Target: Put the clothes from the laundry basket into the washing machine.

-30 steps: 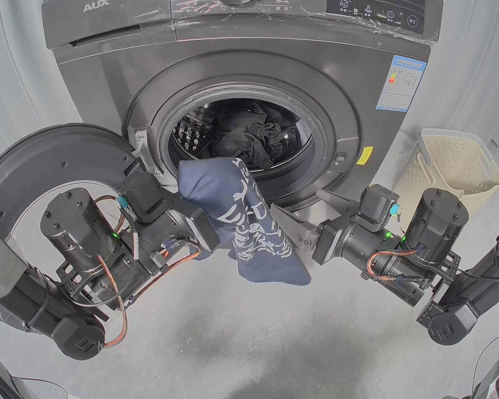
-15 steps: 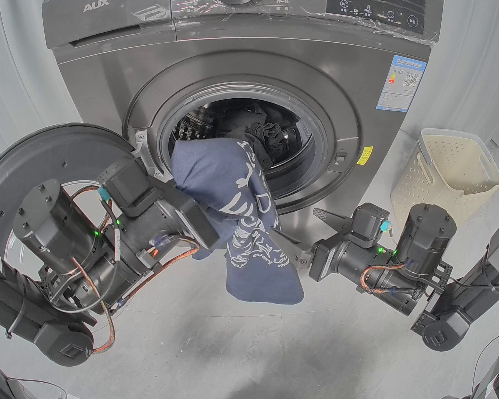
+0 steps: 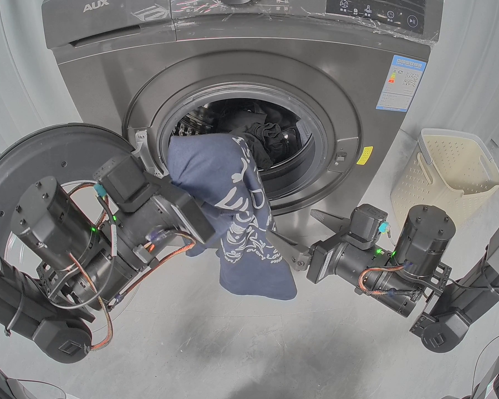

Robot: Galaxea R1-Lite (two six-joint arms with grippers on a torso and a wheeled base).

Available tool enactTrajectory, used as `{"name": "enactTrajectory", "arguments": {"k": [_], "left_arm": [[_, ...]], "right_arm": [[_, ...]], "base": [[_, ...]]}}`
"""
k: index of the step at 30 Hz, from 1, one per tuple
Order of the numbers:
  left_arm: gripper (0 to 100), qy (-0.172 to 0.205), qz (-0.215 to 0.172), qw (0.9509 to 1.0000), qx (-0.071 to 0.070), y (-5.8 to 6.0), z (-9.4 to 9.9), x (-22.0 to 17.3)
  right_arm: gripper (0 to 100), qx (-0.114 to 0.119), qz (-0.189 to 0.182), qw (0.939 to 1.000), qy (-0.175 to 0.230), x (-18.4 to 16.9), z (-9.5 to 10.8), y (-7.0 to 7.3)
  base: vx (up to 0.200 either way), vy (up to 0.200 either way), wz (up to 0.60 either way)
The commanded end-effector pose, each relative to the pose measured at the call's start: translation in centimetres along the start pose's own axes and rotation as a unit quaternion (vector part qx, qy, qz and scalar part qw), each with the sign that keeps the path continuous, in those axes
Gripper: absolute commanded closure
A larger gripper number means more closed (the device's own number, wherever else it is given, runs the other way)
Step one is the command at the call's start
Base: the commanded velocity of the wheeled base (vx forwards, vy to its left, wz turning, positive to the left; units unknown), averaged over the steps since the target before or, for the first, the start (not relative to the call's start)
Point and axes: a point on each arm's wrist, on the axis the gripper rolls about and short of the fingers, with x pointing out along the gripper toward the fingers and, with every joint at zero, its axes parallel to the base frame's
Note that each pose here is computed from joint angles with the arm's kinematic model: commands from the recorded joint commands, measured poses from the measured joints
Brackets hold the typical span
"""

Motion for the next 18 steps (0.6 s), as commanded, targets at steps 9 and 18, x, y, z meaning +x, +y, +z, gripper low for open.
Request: {"name": "enactTrajectory", "arguments": {"k": [9, 18], "left_arm": [[100, -0.004, 0.011, 0.9999, -0.007, 0.43, 0.18, 0.04], [100, -0.006, 0.007, 0.9999, -0.007, 0.31, 0.27, -0.03]], "right_arm": [[0, 0.001, 0.000, 1.0000, 0.003, -0.04, -0.18, -0.01], [0, 0.001, 0.000, 1.0000, 0.003, 0.01, -0.21, 0.04]], "base": [[0.000, 0.000, 0.00], [0.000, 0.000, 0.00]]}}
